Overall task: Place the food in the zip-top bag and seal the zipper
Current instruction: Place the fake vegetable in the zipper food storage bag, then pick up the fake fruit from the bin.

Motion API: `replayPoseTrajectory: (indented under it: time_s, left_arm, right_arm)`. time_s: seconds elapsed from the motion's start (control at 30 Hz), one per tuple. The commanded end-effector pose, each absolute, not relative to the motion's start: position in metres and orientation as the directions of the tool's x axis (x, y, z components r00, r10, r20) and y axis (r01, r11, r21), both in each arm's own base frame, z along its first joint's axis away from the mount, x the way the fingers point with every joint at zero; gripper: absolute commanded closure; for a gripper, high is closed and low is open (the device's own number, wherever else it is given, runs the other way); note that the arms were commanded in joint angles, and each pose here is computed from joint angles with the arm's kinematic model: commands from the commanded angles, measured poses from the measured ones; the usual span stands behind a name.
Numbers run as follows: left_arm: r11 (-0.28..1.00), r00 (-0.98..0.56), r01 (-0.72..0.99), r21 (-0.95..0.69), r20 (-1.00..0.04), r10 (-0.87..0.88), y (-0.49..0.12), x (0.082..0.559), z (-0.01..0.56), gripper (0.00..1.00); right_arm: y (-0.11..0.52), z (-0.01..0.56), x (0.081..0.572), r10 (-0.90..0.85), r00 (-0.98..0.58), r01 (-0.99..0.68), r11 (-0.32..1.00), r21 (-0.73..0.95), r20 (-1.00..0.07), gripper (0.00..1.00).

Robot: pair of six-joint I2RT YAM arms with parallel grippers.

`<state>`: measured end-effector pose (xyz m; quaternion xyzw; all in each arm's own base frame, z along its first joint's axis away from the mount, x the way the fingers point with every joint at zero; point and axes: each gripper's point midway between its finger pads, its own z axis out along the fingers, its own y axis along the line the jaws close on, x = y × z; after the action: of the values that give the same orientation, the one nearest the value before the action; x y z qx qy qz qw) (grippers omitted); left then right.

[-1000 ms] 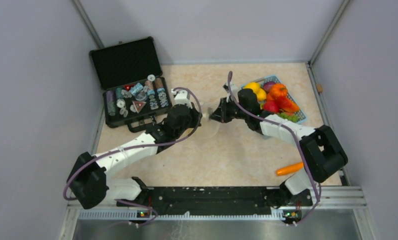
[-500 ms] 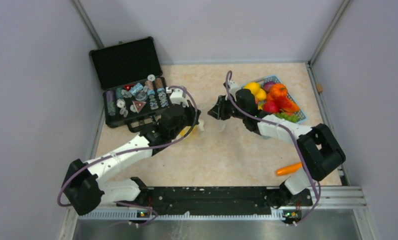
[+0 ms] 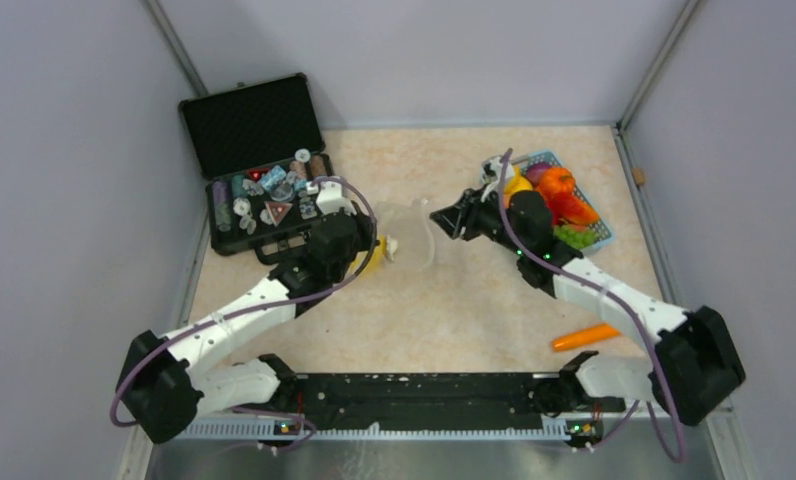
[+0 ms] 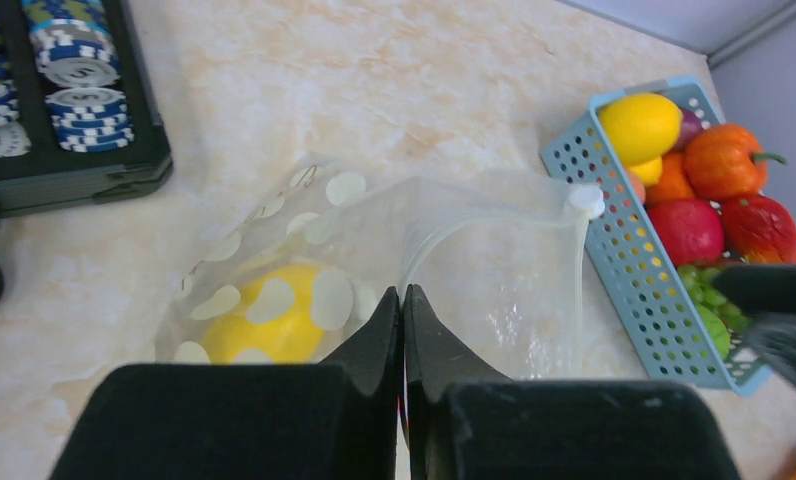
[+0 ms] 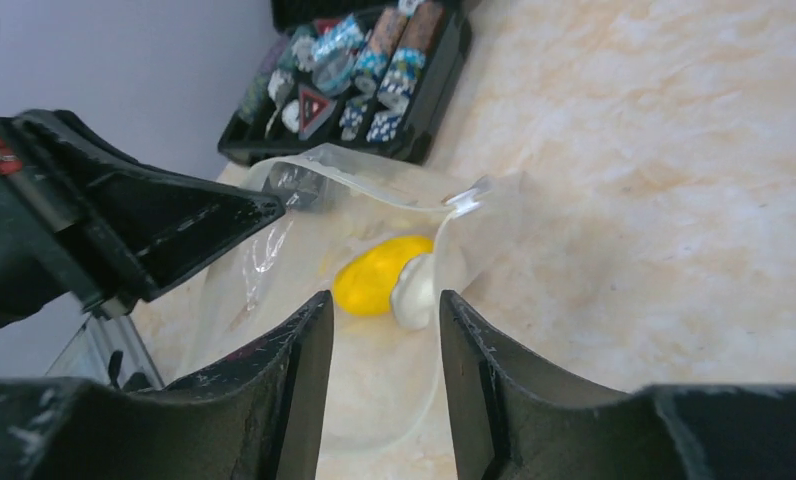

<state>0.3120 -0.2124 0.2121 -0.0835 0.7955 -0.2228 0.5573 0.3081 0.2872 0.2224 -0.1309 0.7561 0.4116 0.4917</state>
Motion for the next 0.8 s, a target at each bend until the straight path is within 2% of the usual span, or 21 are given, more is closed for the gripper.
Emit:
replayPoseTrajectory:
  time_s: [0.0, 0.1, 0.27, 0.43, 0.6, 0.7, 0.77]
  left_arm:
    - [0.889, -0.357, 0.069, -0.453, -0.843, -0.402, -0.202, 0.322, 0.212, 1.0]
    - [0.87, -0.389, 0.117, -0.48, -0.828, -0.404, -0.215, 0.32, 0.213, 1.0]
    - [0.855, -0.411, 0.158, -0.493, -0.821, -0.397, -0.227, 0.32, 0.214, 1.0]
    - [0.859, -0.42, 0.176, -0.481, -0.826, -0.376, -0.229, 0.319, 0.214, 1.0]
    - [0.86, -0.426, 0.179, -0.478, -0.826, -0.37, -0.229, 0.318, 0.213, 1.0]
    - [0.86, -0.426, 0.179, -0.478, -0.825, -0.37, -0.229, 0.317, 0.213, 1.0]
    - [0.861, -0.43, 0.181, -0.475, -0.826, -0.365, -0.229, 0.316, 0.212, 1.0]
  right_arm:
    - [0.245, 0.257, 0.318, 0.328, -0.309, -0.497, 0.745, 0.445, -0.893, 0.52]
    - [0.199, 0.244, 0.335, 0.331, -0.278, -0.301, 0.861, 0.409, -0.902, 0.42]
    - [0.127, 0.22, 0.358, 0.337, -0.325, -0.073, 0.922, 0.379, -0.883, 0.39]
    - [0.067, 0.201, 0.366, 0.401, -0.361, 0.111, 0.915, 0.389, -0.842, 0.38]
    - [0.027, 0.194, 0.358, 0.394, -0.348, 0.271, 0.911, 0.311, -0.851, 0.34]
    - [-0.005, 0.183, 0.342, 0.44, -0.315, 0.465, 0.844, 0.267, -0.841, 0.34]
    - [-0.02, 0.18, 0.332, 0.44, -0.273, 0.528, 0.812, 0.249, -0.856, 0.34]
